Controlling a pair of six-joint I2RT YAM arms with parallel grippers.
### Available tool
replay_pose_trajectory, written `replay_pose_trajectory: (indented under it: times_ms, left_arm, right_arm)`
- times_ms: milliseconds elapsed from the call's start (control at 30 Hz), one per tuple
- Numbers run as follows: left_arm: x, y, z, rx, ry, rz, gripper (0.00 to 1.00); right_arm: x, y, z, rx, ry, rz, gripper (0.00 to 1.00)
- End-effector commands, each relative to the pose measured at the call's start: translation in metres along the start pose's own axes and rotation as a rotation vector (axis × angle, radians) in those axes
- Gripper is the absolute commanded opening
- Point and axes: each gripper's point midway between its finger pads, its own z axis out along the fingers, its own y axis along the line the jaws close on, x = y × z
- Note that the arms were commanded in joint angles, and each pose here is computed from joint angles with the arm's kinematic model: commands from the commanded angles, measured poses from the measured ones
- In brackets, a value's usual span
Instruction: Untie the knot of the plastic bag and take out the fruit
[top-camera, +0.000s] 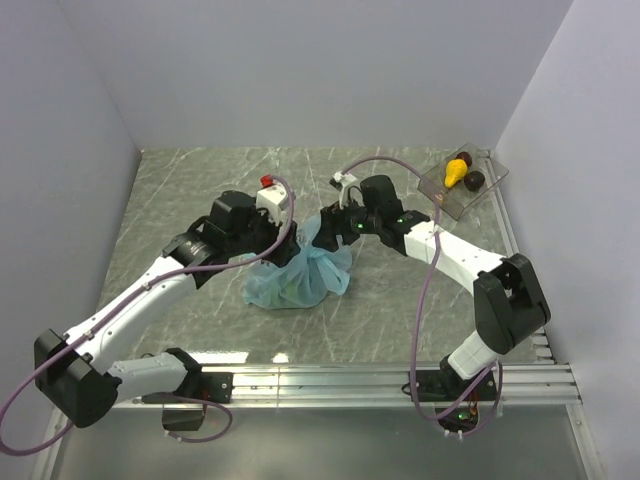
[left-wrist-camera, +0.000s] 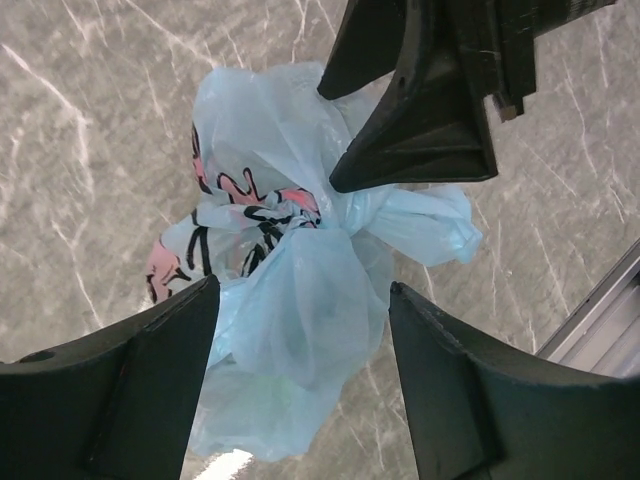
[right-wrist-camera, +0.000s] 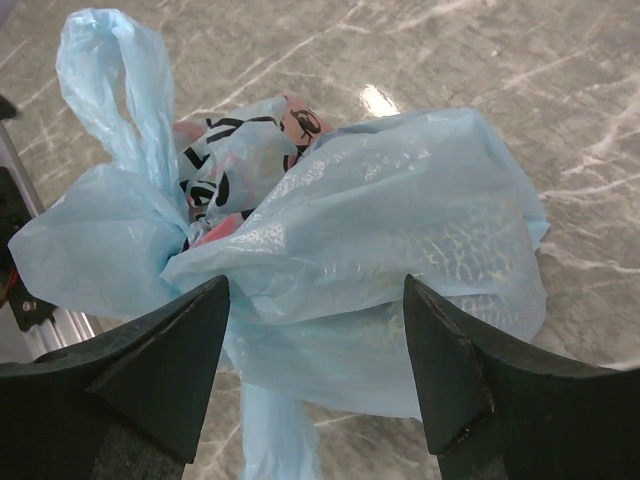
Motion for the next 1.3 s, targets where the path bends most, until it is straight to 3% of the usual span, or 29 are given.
replay_pose_trajectory:
  times_ms: [0,233,333,433,567,633,800,1000,1100,1267]
  left_arm:
    - [-0.007,-0.005,0.01,0.023,0.008,-0.048,0.74]
    - [0.021,-0.002,0.029,-0.014,0.093,-0.087,0.72]
    - [0.029,-0.001,0.029,-0.023,0.097,-0.091,0.61]
    - [0.035,-0.007,0.03,0.01,0.093,-0.106,0.43]
    - [0.045,-0.01,0.033,0.026,0.11,-0.126,0.08]
    - [0.05,-0.011,0.033,0.031,0.115,-0.133,0.01]
    - [0.051,-0.014,0.029,0.046,0.092,-0.14,0.01]
    - [0.057,-0.012,0.027,0.029,0.093,-0.161,0.01]
    - [0.061,-0.014,0.026,0.037,0.087,-0.18,0.01]
    - [0.069,-0.01,0.026,0.008,0.088,-0.214,0.01]
  right_arm:
    - [-0.025,0.017,0.002,-0.055,-0.075,-0.073,0.76]
    - [-0.015,0.027,0.004,-0.083,-0.048,-0.079,0.75]
    - [-0.012,0.032,0.004,-0.092,-0.047,-0.078,0.75]
    - [-0.01,0.03,0.006,-0.09,-0.041,-0.076,0.73]
    - [-0.006,0.03,0.012,-0.093,-0.029,-0.069,0.65]
    - [-0.004,0.031,0.013,-0.098,-0.025,-0.069,0.63]
    - [0.005,0.034,0.017,-0.109,0.005,-0.07,0.61]
    - [0.012,0.033,0.02,-0.06,0.019,-0.031,0.74]
    - [0.014,0.03,0.024,-0.013,0.008,-0.012,0.75]
    - [0.029,0.038,0.035,-0.007,0.045,0.011,0.6]
